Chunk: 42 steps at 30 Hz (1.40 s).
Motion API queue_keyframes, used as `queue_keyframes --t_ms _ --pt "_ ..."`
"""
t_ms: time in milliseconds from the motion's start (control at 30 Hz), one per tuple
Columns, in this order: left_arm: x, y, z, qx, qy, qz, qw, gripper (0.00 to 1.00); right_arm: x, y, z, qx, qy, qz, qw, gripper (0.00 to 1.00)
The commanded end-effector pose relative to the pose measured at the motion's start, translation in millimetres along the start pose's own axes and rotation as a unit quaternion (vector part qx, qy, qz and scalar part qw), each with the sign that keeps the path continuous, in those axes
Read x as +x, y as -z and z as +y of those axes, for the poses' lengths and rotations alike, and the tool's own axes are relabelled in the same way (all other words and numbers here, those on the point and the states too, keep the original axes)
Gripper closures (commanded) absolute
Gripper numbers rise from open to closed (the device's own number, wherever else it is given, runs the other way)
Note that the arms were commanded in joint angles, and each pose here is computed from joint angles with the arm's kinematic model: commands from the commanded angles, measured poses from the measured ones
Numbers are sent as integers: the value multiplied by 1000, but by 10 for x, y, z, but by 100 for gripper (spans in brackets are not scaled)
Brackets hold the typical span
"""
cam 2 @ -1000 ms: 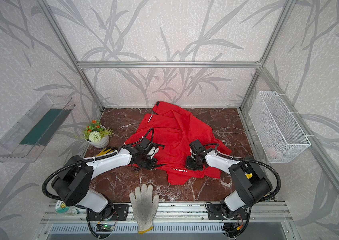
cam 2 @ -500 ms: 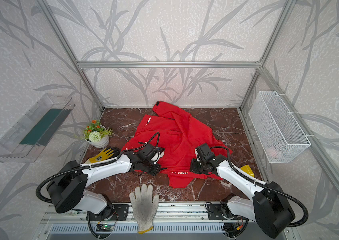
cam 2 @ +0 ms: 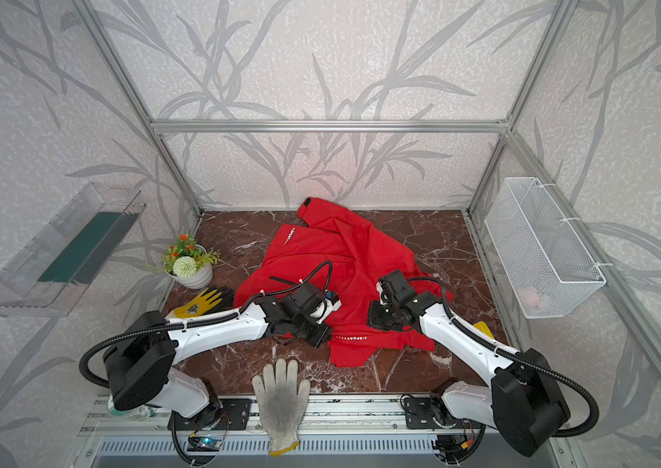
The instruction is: Zip up the jacket
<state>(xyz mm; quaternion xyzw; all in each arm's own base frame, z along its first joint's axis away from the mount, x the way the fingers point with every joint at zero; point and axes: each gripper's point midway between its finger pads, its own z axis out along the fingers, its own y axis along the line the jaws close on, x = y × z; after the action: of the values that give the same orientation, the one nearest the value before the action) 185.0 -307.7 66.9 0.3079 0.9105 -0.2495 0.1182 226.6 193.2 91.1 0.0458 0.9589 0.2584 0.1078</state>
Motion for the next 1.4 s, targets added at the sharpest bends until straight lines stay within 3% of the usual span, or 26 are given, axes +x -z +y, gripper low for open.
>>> queue_keyframes --t_ms 0,333,500,600,733,867,1000,1067,1133,1200,1300,1367 --pt "30 -48 -27 5 -6 18 1000 100 -47 -43 33 9 2 15 1000 99" --pt "67 -75 14 -5 -7 21 1000 100 40 -394 -20 17 21 93 995 98" --pt "40 -104 45 -12 -5 21 1000 100 203 -323 -13 15 46 112 993 100" --pt "-92 25 86 -27 -13 -15 999 100 369 -274 -119 29 38 128 991 100" --pt "-348 460 276 -76 -14 -101 992 99 515 -11 -461 140 58 123 981 100" --pt "-483 1069 628 -161 -8 -183 970 100 477 385 -763 261 78 108 956 100" --pt "-489 1615 1037 -220 16 -261 940 98 352 546 -873 306 82 79 945 100" --pt "-454 1865 1218 -253 24 -290 923 94 271 565 -822 298 84 58 949 100" --pt "-419 1993 1293 -259 26 -301 918 89 188 542 -686 265 91 34 959 100" --pt "-411 2015 1276 -233 28 -299 925 87 108 469 -510 216 102 13 971 100" --pt "-360 1843 1183 -187 28 -264 946 80 30 389 -328 173 96 -2 980 91" --pt "-319 1774 1223 -187 44 -255 948 62 -36 360 -263 162 94 -12 982 77"
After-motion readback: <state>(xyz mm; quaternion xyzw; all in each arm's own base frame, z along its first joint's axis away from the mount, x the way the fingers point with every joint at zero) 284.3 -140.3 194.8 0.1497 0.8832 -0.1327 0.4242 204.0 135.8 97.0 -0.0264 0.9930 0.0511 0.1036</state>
